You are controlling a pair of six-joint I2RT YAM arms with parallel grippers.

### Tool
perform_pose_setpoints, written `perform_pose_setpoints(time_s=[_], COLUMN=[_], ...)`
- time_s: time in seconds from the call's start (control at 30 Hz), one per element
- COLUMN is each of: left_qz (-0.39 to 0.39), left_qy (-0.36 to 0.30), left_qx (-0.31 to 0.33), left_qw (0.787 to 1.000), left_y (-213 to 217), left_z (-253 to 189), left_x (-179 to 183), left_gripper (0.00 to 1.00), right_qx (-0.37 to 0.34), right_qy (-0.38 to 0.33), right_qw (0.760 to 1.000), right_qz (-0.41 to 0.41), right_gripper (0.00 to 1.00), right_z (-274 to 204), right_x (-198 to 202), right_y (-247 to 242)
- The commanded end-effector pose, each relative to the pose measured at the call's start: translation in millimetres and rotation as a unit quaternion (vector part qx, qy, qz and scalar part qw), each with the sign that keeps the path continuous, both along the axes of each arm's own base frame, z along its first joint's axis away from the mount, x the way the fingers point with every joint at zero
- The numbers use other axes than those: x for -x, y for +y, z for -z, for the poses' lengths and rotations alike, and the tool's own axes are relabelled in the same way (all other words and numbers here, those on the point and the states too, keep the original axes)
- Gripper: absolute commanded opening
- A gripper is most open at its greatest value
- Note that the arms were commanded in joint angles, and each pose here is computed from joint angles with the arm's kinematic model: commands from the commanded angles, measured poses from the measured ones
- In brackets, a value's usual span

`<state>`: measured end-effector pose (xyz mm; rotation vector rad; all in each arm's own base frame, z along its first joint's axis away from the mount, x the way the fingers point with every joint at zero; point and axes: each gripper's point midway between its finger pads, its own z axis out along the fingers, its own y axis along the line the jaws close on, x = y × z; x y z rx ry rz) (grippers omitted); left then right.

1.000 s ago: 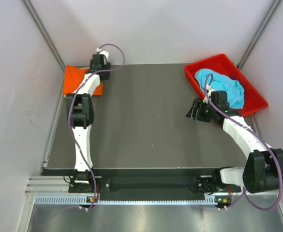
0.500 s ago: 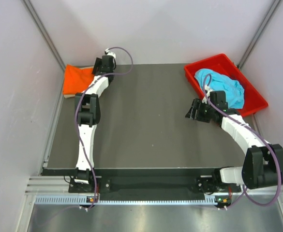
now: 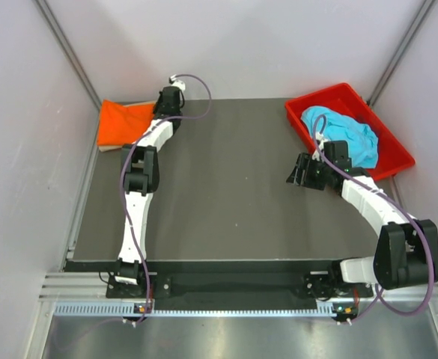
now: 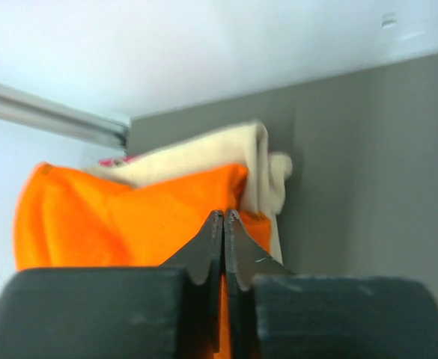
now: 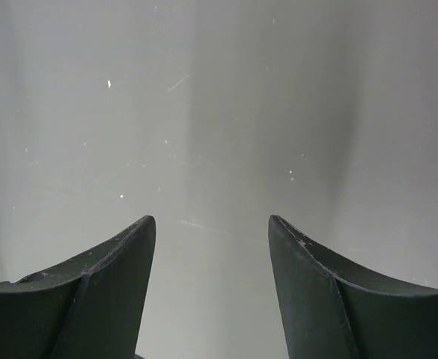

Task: Fold and stack the t-shirts
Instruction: Neatly place the folded tshirt to the corner, then reset both grippers

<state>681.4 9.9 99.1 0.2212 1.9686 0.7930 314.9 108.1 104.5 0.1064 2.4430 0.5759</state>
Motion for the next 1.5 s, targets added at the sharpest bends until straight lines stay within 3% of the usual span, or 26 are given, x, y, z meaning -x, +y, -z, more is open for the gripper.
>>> perform_pose_setpoints(time_s=[0.0, 0.1, 0.4, 0.5, 0.53, 0.67, 0.77, 0.87, 0.9, 0.93, 1.0, 1.07, 1.1, 1.13, 1.2, 1.23, 1.3, 1.37, 1.4, 1.47], left_qz=[0.019, 0.042, 0.036, 0.052, 0.047, 0.03, 0.031, 0.043, 0.047, 0.066, 0.097, 0.11, 0.138, 0.151, 0.166, 0.215, 0.229, 0.3, 0.3, 0.342], left_qy=[-0.088, -0.122, -0.113, -0.143, -0.148, -0.133, -0.141, -0.139, -0.112, -0.12, -0.098, -0.069, -0.034, -0.032, 0.017, 0.028, 0.081, 0.068, 0.095, 0.082], left_qx=[-0.004, 0.011, 0.018, 0.04, 0.043, 0.044, 0.066, 0.13, 0.169, 0.192, 0.247, 0.3, 0.329, 0.353, 0.412, 0.443, 0.47, 0.485, 0.492, 0.506], left_qw=[0.996, 0.992, 0.993, 0.988, 0.987, 0.99, 0.987, 0.981, 0.978, 0.972, 0.959, 0.945, 0.933, 0.923, 0.896, 0.87, 0.848, 0.818, 0.811, 0.788], left_y=[-12.3, -23.0, -18.5, -23.5, -21.9, -18.4, -25.3, -40.5, -48.9, -58.1, -80.8, -97.7, -115.0, -122.1, -143.5, -166.2, -183.5, -206.3, -207.8, -211.2], left_z=[-51.2, -71.0, -49.2, -63.3, -66.0, -73.1, -100.5, -128.5, -120.7, -143.8, -147.0, -161.0, -149.1, -169.6, -146.2, -167.0, -140.3, -171.0, -145.8, -168.4], left_x=[-12.6, -11.8, -7.7, -7.4, -7.7, -5.8, 2.6, 17.9, 26.9, 34.6, 48.3, 77.6, 92.9, 114.6, 149.9, 176.2, 218.7, 262.8, 285.7, 324.4], left_gripper=[0.0, 0.0, 0.0, 0.01, 0.04, 0.41, 0.48, 0.58, 0.62, 0.67, 0.68, 0.68, 0.68, 0.83, 0.86, 0.99, 0.99, 0.99, 0.99, 0.99], right_qx=[0.001, 0.001, 0.002, 0.002, 0.003, 0.003, -0.001, -0.009, -0.01, -0.009, -0.006, -0.002, 0.001, 0.004, 0.009, 0.011, 0.013, 0.014, 0.015, 0.012], right_qy=[-0.023, -0.023, -0.021, -0.019, -0.015, -0.014, -0.017, -0.023, -0.027, -0.028, -0.03, -0.026, -0.033, -0.033, -0.06, -0.07, -0.109, -0.128, -0.148, -0.162], right_qw=[1.0, 1.0, 1.0, 1.0, 1.0, 1.0, 1.0, 1.0, 1.0, 1.0, 1.0, 1.0, 0.999, 0.999, 0.998, 0.997, 0.994, 0.991, 0.988, 0.986], right_qz=[0.006, 0.006, 0.004, 0.005, 0.005, 0.003, 0.005, 0.0, 0.0, 0.0, 0.0, 0.0, 0.003, 0.006, 0.015, 0.02, 0.03, 0.039, 0.045, 0.046], right_gripper=[0.62, 0.63, 0.63, 0.63, 0.63, 0.63, 0.63, 0.63, 0.63, 0.64, 0.65, 0.83, 0.98, 1.0, 1.0, 1.0, 1.0, 1.0, 1.0, 1.0], right_z=[-6.6, -5.9, -4.3, -2.5, -0.4, -1.9, -7.8, -17.3, -22.0, -26.6, -32.3, -38.8, -45.5, -50.9, -69.5, -77.2, -101.3, -118.3, -131.2, -143.3], right_x=[-13.4, -13.6, -12.6, -11.6, -10.7, -9.1, -8.8, -7.8, -7.6, -7.3, -6.5, -3.7, -1.9, 1.7, 7.3, 10.8, 17.4, 23.2, 28.3, 36.1], right_y=[-3.8, -3.8, -3.2, -3.9, -4.0, -4.0, -3.3, -0.2, 0.1, -0.3, -1.0, -2.0, -3.6, -5.2, -10.0, -12.4, -16.9, -21.0, -23.8, -25.0])
